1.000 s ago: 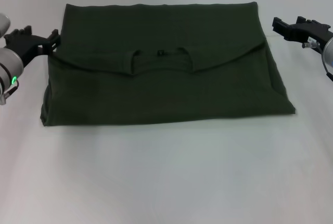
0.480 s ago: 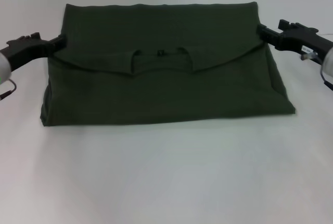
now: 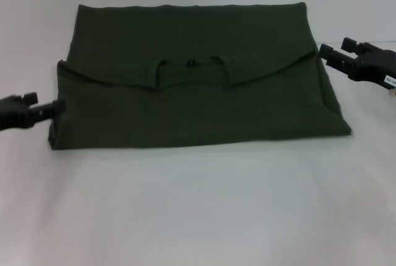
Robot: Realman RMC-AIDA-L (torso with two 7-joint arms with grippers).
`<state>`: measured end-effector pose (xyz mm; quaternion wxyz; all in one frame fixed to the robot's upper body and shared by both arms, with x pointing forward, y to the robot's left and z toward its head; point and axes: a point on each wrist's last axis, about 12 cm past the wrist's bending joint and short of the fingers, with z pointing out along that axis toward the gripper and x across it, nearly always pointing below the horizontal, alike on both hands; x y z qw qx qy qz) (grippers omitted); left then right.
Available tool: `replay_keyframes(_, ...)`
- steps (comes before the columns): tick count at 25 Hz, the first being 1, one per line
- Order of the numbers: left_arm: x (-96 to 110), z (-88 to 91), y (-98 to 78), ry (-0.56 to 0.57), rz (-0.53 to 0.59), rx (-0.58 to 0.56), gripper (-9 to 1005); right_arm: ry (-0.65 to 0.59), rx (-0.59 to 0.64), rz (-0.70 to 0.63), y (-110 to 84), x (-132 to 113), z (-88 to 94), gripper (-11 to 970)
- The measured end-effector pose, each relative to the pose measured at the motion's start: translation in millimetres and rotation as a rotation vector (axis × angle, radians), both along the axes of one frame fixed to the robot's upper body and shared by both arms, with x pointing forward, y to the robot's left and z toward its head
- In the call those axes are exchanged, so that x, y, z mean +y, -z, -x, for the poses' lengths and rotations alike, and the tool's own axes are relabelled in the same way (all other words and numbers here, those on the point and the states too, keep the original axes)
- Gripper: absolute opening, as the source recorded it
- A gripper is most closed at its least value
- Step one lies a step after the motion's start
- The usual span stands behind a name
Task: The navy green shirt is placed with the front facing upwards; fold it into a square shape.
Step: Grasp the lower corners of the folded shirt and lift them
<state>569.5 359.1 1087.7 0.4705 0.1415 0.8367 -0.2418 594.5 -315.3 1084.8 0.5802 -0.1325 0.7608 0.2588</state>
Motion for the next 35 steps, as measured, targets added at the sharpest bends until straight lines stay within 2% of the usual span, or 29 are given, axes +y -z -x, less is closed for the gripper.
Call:
replay_keyframes(6,-2,0.2,6.3,0.044,-0.066,0.106,797,-0.021,-0.001,-0.012,0.0,2,2.9,707)
replay_keyframes(15,-14,-6.4,17.2,0.081,-0.140,0.177,798,-0.062,-0.001,-0.012,-0.1,7,4.2,701)
replay_keyframes(21,-14,-9.9,21.9,0.049,-0.163,0.196,797,-0.073,0.001,-0.011,0.4,8,4.9,703)
replay_keyframes(35,-22,-14.8,22.9,0.065,-0.172,0.192,780,-0.075,0.006,-0.018,0.2,10,4.5,703)
